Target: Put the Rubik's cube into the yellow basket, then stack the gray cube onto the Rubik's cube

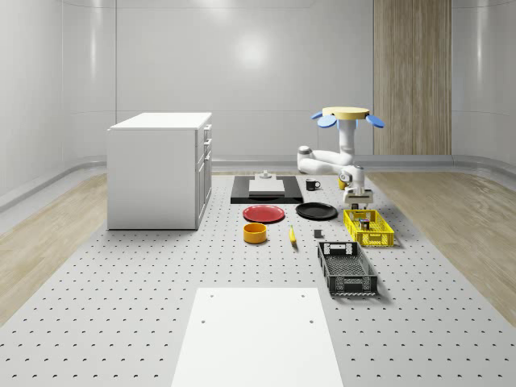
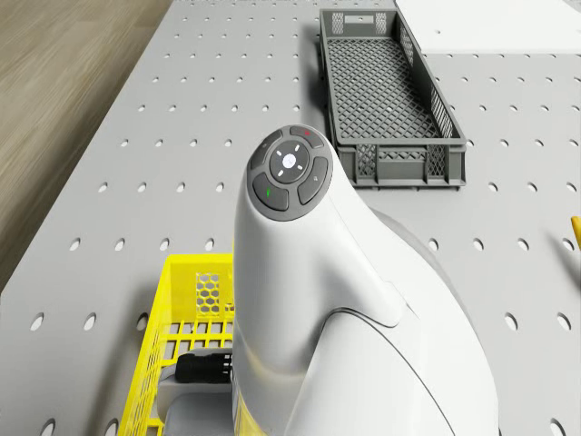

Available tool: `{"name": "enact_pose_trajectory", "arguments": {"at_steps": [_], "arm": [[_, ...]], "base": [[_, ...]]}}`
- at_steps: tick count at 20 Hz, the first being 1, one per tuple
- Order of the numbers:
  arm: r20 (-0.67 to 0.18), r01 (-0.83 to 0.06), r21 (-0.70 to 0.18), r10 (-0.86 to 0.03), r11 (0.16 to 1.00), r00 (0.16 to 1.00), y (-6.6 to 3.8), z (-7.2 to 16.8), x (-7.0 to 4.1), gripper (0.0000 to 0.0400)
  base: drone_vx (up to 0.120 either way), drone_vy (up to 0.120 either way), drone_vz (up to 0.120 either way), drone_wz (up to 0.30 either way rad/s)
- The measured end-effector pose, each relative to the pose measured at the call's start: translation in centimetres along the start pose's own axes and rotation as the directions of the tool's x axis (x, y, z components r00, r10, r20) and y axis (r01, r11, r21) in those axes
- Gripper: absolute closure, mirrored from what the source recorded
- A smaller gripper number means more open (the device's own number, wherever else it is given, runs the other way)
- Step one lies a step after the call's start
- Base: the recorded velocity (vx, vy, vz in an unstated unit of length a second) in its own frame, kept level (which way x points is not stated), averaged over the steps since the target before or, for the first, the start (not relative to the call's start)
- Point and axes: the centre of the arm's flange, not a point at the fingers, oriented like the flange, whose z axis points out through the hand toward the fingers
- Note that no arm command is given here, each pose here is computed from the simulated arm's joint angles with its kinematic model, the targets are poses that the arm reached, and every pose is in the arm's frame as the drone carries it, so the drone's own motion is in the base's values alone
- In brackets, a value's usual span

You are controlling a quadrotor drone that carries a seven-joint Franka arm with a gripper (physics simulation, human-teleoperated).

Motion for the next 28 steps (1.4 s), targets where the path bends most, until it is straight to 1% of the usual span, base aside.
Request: {"name": "enact_pose_trajectory", "arguments": {"at_steps": [10,23,28], "arm": [[0.0,0.0,0.0,0.0,1.0,1.0,0.0,-0.17,0.0,0.0],[0.0,0.0,0.0,0.0,1.0,1.0,0.0,-0.19,0.0,0.0],[0.0,0.0,0.0,0.0,1.0,1.0,0.0,-0.19,0.0,0.0]], "base": [[0.116,-0.12,0.0,0.0],[0.0,-0.12,0.0,0.0],[0.0,-0.12,-0.104,0.0]]}}
